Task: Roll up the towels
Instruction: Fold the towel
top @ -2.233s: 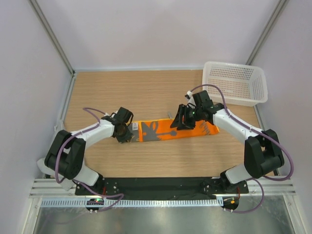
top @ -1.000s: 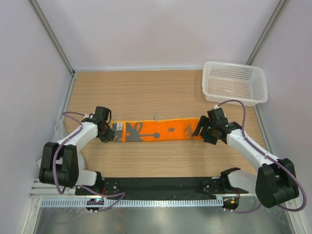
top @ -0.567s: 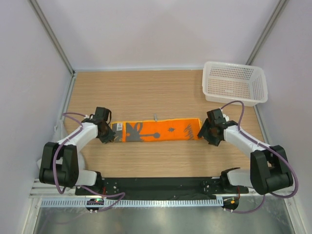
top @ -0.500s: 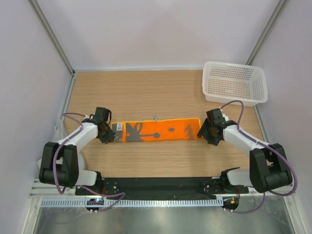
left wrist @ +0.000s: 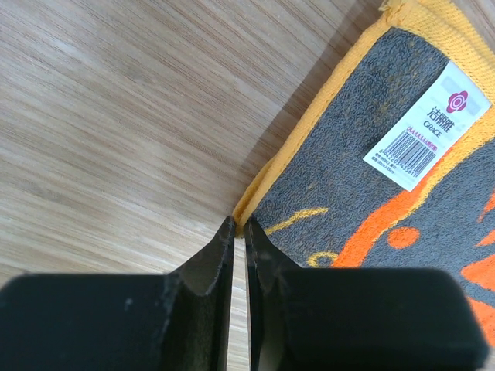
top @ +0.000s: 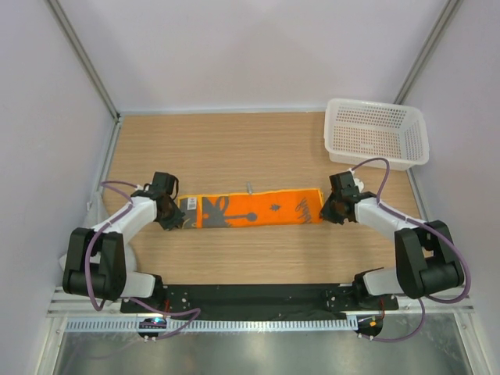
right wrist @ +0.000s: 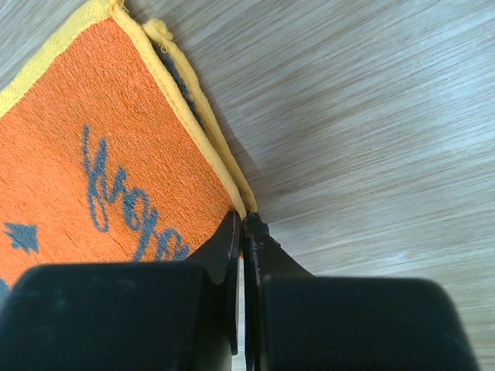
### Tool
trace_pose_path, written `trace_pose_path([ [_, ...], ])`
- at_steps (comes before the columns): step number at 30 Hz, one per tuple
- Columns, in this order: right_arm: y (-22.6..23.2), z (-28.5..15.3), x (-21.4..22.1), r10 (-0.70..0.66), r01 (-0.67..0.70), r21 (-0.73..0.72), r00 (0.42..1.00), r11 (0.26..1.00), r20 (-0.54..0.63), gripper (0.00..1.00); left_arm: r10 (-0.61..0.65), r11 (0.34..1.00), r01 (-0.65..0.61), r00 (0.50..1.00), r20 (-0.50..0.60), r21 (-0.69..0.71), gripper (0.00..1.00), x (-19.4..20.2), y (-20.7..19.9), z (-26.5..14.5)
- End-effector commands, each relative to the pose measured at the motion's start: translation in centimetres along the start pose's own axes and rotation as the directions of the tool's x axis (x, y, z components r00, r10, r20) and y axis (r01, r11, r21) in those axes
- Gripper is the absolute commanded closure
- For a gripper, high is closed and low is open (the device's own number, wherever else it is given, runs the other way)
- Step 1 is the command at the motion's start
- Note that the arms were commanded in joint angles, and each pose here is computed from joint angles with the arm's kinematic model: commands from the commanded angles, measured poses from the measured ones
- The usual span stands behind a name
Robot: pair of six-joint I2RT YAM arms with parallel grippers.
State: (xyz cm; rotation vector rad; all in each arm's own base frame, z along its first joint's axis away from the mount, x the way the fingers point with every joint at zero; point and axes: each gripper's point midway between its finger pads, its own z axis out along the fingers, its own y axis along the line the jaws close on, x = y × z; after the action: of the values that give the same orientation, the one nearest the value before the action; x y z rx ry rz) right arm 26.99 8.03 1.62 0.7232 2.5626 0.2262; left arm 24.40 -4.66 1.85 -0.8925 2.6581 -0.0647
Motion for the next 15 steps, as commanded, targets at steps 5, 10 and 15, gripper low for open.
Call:
trace_pose_path([
  [5,0.4,-3.7,-2.5,-0.048,0.048,0.010,0.996,0.999,0.069,0.99,0.011,0.999,-0.013,0.999,0.049,0.048,0.73,-0.7,-0.4,-1.5],
  [10,3.3,-5.9,-3.1,-0.138,0.140,-0.069,0.990,0.988,0.037,0.99,0.072,0.997,-0.074,0.980,0.184,0.005,0.41,-2.1,-0.8,-4.8],
  [15,6.1,-7.4,-3.2,-0.220,0.225,-0.110,0.974,0.968,0.054,0.99,0.120,0.989,-0.138,0.961,0.250,0.055,0.40,-2.9,-3.6,-7.9],
])
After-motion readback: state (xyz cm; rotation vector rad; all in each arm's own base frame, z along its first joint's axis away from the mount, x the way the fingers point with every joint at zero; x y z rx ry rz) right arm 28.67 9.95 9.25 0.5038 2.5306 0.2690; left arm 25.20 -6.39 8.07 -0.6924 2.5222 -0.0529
